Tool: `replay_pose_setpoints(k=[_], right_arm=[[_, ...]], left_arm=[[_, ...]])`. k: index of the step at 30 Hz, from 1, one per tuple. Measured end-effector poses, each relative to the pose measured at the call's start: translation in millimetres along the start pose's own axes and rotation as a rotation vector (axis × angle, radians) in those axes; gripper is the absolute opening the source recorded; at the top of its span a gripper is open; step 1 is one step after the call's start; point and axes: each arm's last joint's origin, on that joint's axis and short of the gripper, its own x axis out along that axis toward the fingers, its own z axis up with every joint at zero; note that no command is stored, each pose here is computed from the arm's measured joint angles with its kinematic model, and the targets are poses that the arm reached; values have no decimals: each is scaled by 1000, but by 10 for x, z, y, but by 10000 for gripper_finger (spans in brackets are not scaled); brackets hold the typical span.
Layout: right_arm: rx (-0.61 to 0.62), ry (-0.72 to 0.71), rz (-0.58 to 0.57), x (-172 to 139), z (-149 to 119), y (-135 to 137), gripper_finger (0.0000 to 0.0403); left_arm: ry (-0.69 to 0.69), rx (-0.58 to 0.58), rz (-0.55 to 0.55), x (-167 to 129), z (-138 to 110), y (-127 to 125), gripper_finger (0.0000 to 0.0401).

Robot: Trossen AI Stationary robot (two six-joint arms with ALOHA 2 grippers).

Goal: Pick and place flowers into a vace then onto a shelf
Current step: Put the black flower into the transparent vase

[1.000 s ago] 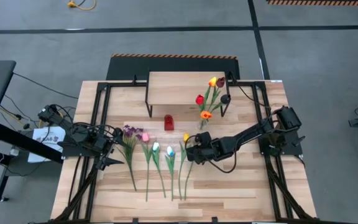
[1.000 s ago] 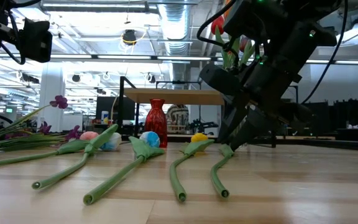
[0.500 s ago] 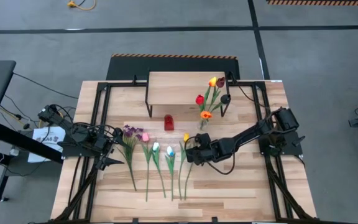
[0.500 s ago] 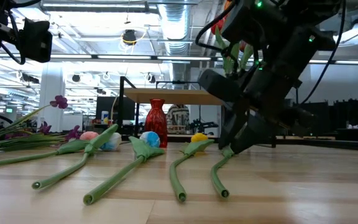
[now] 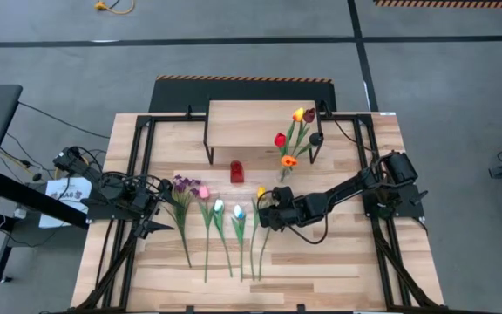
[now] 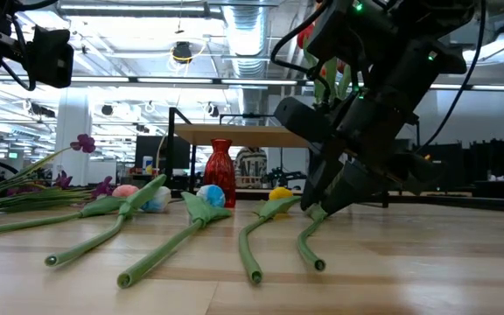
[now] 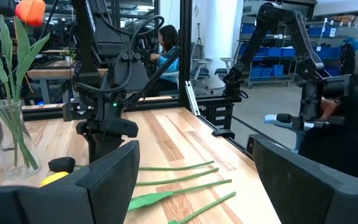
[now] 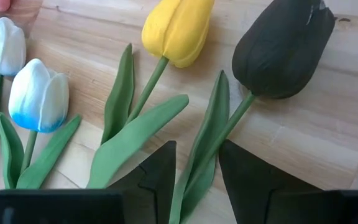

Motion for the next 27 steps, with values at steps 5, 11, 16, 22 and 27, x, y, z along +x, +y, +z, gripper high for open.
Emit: replay_pose_setpoints(k=[5, 11, 16, 22, 27], right_arm=[[-26, 1, 0, -1, -7, -2, 120], [-35, -7, 0, -10, -33, -2, 120], [-36, -13, -1, -9, -36, -2, 120], [-37, -28, -7, -5, -33, -9, 112], [-42, -26, -19, -4, -36, -24, 68]], left_arm=[[0, 0, 0, 0, 0, 0, 302], [0, 0, 0, 0, 0, 0, 302], [0, 0, 0, 0, -1, 0, 302], [0, 0, 0, 0, -1, 0, 302], [0, 0, 0, 0, -1, 0, 302]])
